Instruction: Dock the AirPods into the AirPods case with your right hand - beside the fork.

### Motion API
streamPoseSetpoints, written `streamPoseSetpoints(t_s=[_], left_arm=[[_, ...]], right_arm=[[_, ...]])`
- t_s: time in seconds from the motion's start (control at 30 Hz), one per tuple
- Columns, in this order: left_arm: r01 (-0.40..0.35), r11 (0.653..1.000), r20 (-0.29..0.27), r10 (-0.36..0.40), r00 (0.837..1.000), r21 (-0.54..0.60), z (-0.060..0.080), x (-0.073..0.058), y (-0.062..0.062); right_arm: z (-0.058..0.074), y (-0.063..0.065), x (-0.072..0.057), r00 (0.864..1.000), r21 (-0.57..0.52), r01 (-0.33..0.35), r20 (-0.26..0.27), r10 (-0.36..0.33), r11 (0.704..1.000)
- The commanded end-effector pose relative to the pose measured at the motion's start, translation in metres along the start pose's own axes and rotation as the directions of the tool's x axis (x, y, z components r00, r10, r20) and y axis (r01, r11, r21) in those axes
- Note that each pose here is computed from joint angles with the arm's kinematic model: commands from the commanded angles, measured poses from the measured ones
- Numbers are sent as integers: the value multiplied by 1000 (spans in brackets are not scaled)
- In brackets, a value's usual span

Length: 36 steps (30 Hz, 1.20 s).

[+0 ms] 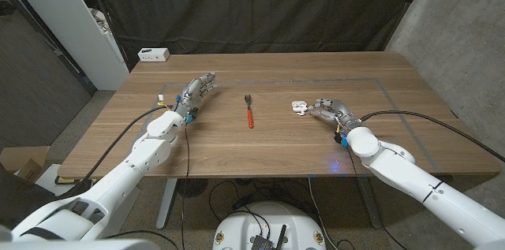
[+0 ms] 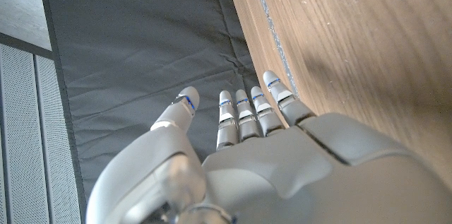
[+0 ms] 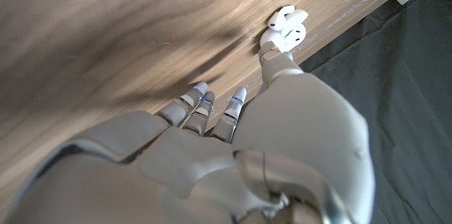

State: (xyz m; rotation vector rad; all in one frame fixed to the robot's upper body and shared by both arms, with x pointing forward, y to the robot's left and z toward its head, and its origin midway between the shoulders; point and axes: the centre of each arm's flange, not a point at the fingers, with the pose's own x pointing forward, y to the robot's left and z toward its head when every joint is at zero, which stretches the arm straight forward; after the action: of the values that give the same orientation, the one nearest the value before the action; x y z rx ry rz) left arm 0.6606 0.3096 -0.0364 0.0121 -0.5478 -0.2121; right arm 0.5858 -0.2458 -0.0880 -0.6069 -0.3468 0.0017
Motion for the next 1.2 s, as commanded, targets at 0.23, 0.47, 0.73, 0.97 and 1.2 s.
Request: streamPoseSetpoints(t_s=[0.23, 0.47, 0.73, 0.97, 1.2], left_arm=[[-13, 1000, -14, 13, 1000, 4, -2, 2, 6], [13, 1000, -18, -12, 1000, 7, -3, 9, 6], [-9, 1000, -19, 9, 1000, 11, -3, 3, 10], [-19, 1000, -21, 20, 1000, 11, -3, -1, 13], [-7, 1000, -27, 8, 1000, 15, -4, 4, 14]], right_arm=[[22, 10, -18, 999, -256, -27, -30, 20, 966], [27, 16, -6, 1000, -295, -24, -23, 18, 955], [31, 22, -7, 995, -339, 64, -53, -87, 938], [33, 24, -13, 985, -335, 130, -64, -160, 933], [37, 29, -9, 970, -316, 188, -92, -227, 930]])
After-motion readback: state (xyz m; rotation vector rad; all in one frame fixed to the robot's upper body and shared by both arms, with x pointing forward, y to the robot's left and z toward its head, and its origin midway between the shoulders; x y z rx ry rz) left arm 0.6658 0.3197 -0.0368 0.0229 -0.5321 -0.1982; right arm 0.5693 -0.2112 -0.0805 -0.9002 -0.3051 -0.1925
